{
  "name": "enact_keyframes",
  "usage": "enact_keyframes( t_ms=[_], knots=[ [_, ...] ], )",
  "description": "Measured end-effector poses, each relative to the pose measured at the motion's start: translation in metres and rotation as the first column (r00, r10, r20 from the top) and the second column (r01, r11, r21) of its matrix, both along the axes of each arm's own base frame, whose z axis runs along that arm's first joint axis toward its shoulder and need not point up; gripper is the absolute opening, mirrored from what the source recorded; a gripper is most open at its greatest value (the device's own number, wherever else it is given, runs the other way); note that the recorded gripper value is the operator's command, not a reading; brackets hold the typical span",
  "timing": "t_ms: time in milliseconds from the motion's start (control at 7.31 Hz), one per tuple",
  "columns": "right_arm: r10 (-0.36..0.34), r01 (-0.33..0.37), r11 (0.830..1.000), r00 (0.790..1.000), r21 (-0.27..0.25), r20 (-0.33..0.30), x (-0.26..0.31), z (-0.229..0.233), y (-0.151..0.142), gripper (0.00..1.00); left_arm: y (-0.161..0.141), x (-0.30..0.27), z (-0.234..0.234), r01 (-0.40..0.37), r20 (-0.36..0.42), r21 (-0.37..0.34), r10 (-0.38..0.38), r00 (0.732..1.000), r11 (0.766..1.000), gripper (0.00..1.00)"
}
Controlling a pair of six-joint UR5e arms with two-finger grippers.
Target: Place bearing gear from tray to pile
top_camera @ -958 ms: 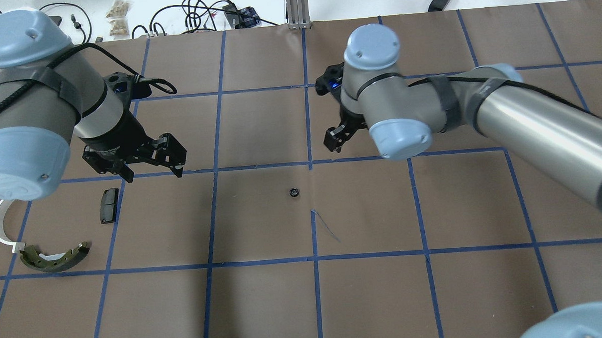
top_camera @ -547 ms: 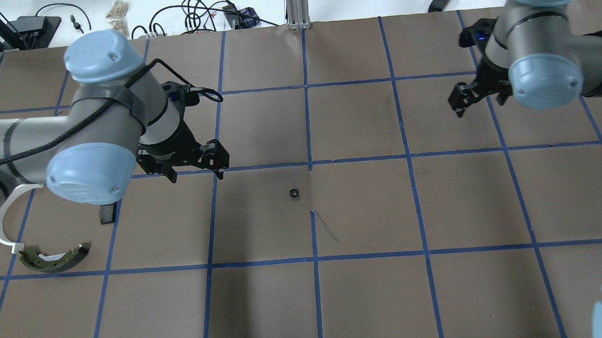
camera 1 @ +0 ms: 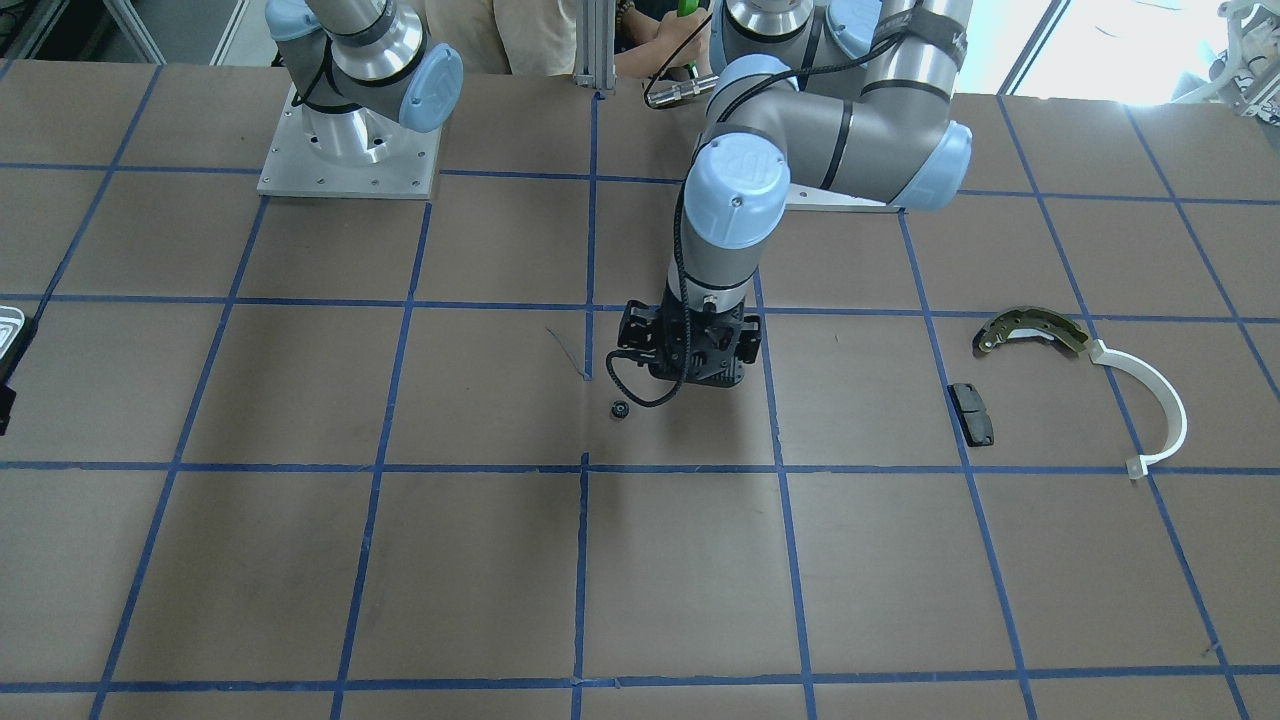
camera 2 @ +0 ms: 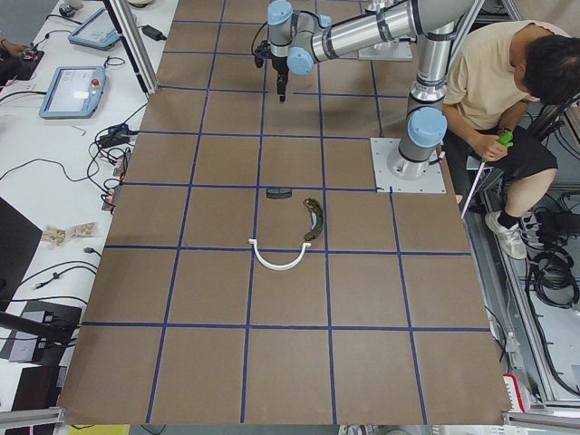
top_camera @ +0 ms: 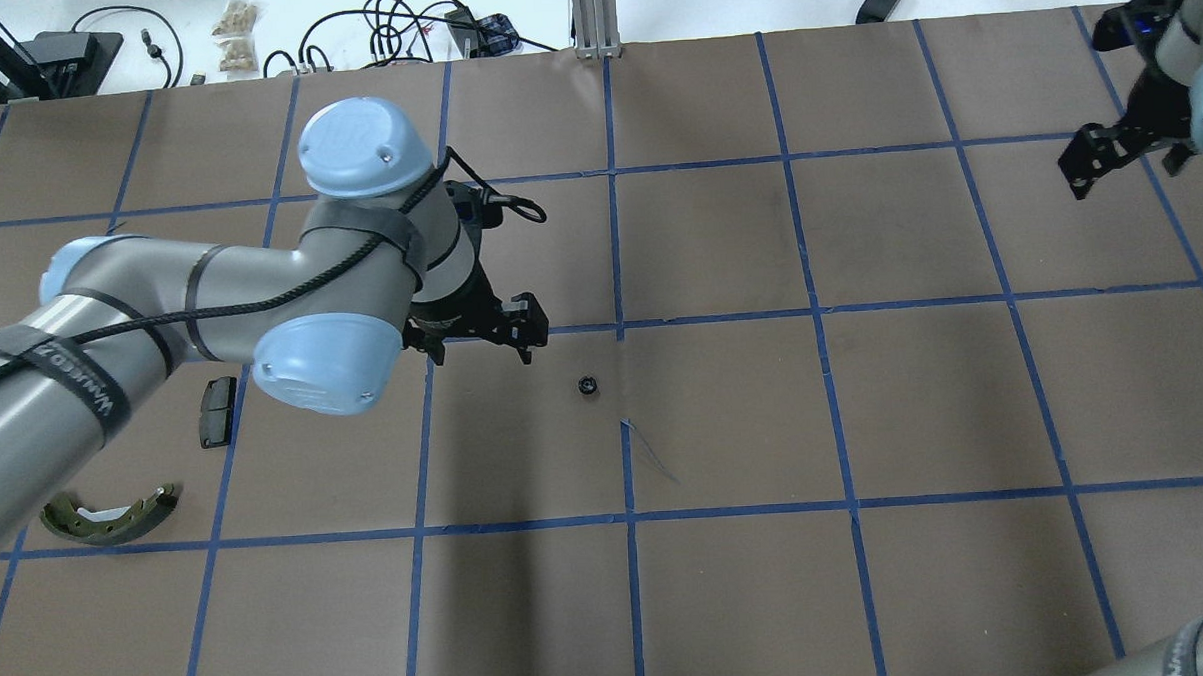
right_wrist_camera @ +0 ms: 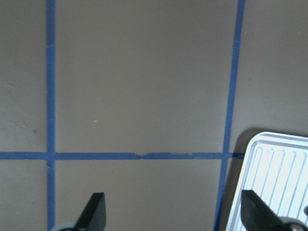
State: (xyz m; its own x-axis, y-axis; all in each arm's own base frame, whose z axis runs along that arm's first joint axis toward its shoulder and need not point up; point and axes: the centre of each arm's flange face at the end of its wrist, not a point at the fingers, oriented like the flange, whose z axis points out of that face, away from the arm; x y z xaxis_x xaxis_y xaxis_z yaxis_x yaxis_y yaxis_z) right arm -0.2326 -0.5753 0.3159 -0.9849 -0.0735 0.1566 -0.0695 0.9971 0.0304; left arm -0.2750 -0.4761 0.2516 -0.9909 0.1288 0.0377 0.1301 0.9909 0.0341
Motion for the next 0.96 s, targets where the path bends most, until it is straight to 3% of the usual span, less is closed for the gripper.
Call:
enact_keyframes(
  t_ms=[137, 274, 411, 547, 684, 958],
  knots=[
    [0.036, -0.037, 0.999, 0.998, 0.020, 0.048, -0.044, -0.021, 0.012, 1.00, 0.000, -0.021, -0.022, 0.021, -0.003, -0.012, -0.021, 1.000, 1.000, 1.00],
    [0.115, -0.117, 0.993, 0.989, 0.024, 0.088, -0.080, -0.037, 0.021, 1.00, 0.002, -0.036, -0.040, 0.029, -0.003, -0.015, -0.029, 1.000, 0.999, 0.88],
    [0.227, -0.231, 0.973, 0.968, 0.029, 0.106, -0.109, -0.044, 0.030, 1.00, 0.003, -0.045, -0.056, 0.035, -0.001, -0.011, -0.035, 0.999, 0.999, 0.88],
    [0.347, -0.353, 0.935, 0.931, 0.033, 0.115, -0.136, -0.048, 0.037, 1.00, 0.003, -0.050, -0.068, 0.041, 0.001, -0.007, -0.041, 0.999, 0.999, 0.79],
    [0.487, -0.495, 0.868, 0.864, 0.041, 0.127, -0.157, -0.053, 0.044, 1.00, 0.004, -0.054, -0.078, 0.047, 0.003, -0.002, -0.047, 0.999, 0.999, 0.65],
    [0.700, -0.710, 0.702, 0.701, 0.049, 0.136, -0.195, -0.063, 0.062, 1.00, 0.004, -0.058, -0.086, 0.060, 0.005, -0.001, -0.060, 0.998, 0.998, 0.11]
  ],
)
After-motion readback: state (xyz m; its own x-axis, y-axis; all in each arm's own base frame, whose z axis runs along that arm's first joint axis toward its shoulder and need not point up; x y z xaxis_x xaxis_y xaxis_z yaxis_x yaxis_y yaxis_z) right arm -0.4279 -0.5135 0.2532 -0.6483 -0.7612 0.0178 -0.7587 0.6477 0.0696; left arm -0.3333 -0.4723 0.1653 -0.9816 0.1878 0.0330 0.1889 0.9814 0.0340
